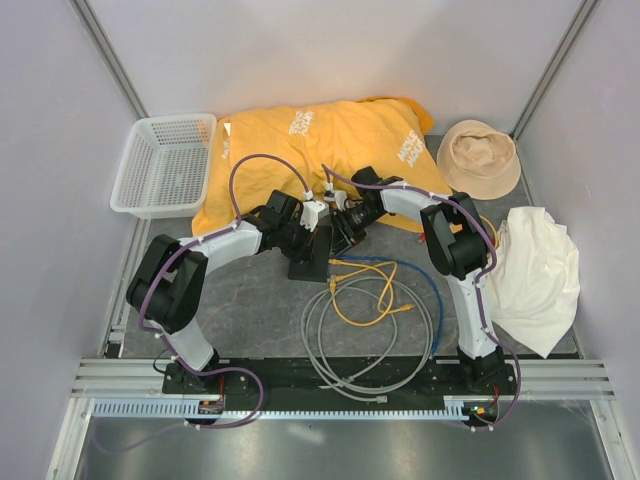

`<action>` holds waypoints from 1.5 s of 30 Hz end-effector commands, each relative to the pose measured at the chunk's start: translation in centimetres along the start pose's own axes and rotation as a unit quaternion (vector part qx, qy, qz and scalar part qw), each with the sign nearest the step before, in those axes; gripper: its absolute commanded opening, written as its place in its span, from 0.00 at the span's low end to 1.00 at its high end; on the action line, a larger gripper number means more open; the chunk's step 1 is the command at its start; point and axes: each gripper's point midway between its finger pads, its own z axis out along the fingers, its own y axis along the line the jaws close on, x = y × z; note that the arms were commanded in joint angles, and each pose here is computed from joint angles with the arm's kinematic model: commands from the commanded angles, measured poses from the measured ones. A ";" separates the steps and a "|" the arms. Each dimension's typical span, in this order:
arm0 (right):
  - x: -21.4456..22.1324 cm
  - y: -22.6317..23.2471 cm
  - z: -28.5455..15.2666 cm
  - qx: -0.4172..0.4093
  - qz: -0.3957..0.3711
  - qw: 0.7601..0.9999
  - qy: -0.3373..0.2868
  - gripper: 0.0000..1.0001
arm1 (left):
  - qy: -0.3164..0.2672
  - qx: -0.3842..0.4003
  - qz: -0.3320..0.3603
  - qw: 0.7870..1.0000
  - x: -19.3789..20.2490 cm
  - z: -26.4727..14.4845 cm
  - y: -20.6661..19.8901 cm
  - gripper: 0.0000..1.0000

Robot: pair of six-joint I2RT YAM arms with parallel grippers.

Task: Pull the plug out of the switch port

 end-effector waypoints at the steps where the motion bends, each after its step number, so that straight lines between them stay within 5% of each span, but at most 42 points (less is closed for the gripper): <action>1: 1.5 -1.9 1.6 0.035 -0.008 0.999 0.035 0.36 | 0.029 -0.013 -0.017 0.999 2.1 0.7 0.8 0.01; 28: 2.1 -3.9 1.9 0.097 -0.009 0.994 0.053 0.01 | 0.027 -0.014 -0.012 0.999 2.1 0.7 0.8 0.02; 45: 3.3 -5.6 1.7 0.136 -0.008 0.987 0.081 0.00 | 0.034 -0.013 0.007 0.999 3.2 0.4 0.4 0.02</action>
